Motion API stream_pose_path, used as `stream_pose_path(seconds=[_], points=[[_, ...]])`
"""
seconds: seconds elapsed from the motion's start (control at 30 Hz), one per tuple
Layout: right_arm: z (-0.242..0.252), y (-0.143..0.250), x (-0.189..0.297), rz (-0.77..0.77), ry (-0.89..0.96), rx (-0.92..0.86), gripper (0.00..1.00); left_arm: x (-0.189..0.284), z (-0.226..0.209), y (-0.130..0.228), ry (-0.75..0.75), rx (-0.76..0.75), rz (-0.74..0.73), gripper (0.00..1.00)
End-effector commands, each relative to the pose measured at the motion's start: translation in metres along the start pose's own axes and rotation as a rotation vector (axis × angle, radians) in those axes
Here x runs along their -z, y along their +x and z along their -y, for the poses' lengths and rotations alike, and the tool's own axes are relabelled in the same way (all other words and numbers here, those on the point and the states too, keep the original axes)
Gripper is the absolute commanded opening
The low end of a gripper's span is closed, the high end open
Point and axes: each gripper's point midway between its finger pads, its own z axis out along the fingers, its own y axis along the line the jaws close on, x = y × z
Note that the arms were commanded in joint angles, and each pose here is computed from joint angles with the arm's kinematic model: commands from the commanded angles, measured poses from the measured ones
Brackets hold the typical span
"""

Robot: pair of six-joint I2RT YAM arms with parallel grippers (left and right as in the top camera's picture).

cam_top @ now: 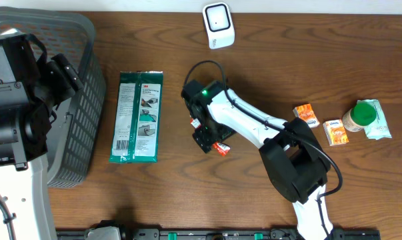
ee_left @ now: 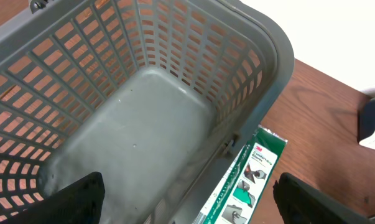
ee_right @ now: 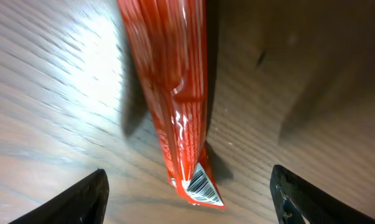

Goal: Scan the item barcode

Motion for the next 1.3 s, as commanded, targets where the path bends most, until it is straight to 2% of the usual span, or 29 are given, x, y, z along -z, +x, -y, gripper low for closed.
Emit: stream_pose_path(seconds=[0.0,0.33,0.63,0.93,1.13,1.27], points=[[-0.005,-0.014,0.021,0.054,-0.007,0.011,0.8,0.002,-0.003,-0.003,-0.009,0.006,0.01,0.88],[-0.008,-0.035,0.07,0.173,-0.02,0.013,0.85,0.002,-0.003,-0.003,-0.009,0.006,0.01,0.88],[-0.009,-0.053,0.077,0.248,-0.019,0.038,0.88,0.002,-0.003,-0.003,-0.009,0.006,0.01,0.88],[-0.01,-0.084,0.086,0.379,-0.021,0.035,0.96,0.002,-0.003,-0.003,-0.009,0.006,0.01,0.88],[-0.008,-0.089,0.083,0.394,-0.003,0.03,0.89,0.002,-0.003,-0.003,-0.009,0.006,0.01,0.88],[-0.012,-0.08,0.065,0.347,-0.009,0.041,0.77,0.002,-0.003,-0.003,-0.009,0.006,0.01,0.88]])
